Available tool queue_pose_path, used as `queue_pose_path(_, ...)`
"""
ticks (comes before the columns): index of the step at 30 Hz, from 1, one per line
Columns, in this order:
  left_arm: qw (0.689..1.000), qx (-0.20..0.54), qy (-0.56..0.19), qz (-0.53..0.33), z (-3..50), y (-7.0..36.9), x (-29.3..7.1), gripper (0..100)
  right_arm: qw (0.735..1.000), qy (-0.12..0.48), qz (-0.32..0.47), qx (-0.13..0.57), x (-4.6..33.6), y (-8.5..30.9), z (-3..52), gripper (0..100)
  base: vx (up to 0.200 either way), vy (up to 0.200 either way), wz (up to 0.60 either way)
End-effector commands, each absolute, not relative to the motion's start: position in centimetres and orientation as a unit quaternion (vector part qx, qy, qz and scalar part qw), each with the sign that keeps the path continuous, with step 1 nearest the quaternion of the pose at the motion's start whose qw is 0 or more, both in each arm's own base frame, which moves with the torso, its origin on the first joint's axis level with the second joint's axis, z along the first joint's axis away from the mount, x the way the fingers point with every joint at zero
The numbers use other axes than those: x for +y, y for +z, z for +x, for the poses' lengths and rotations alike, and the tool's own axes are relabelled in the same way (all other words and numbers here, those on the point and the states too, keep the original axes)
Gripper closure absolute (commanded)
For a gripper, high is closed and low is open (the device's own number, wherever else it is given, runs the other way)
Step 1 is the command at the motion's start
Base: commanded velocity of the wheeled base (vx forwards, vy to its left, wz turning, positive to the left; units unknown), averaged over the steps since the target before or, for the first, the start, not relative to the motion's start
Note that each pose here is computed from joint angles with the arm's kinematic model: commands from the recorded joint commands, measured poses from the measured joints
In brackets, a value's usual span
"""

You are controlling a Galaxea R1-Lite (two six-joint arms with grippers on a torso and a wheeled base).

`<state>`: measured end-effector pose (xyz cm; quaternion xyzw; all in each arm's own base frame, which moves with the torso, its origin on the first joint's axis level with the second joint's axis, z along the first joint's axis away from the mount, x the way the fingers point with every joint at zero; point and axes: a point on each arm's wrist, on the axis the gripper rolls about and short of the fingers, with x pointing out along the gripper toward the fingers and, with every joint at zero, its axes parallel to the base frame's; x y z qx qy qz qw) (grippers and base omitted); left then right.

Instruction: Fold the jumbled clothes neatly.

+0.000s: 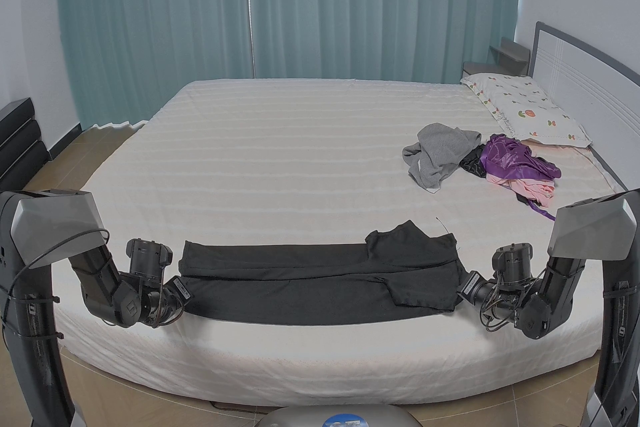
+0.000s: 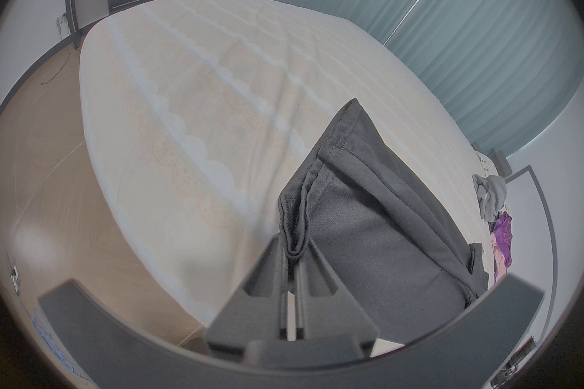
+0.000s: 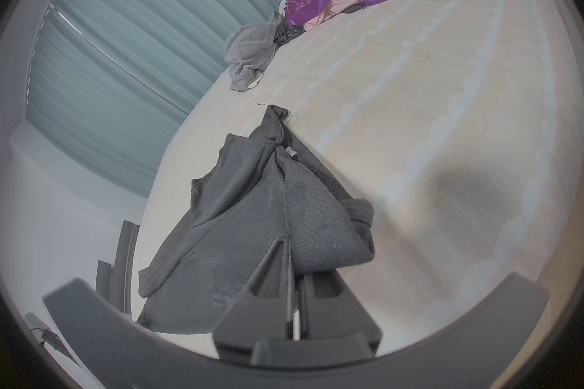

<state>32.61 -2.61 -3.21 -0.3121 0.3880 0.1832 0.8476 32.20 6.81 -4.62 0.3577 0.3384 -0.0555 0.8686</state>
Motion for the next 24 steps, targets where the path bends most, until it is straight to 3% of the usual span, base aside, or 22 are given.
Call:
queue_pose_path(1,0.851,0.379,0.183,-0.315,32.6,-2.5,-2.3,100,0.87,-0.051,0.368,0.324,6.3,-3.0,31.9,100,0.0,0.0,0.0)
queue_pose_path(11,0.855,0.367,0.186,-0.315,32.3,-1.4,-1.5,100,0.864,-0.046,0.372,0.336,5.9,-2.3,30.5,100,0.0,0.0,0.0)
queue_pose_path(24,0.848,0.405,0.189,-0.284,29.8,-2.1,-1.3,100,0.859,-0.043,0.346,0.375,5.4,-2.3,27.6,100,0.0,0.0,0.0)
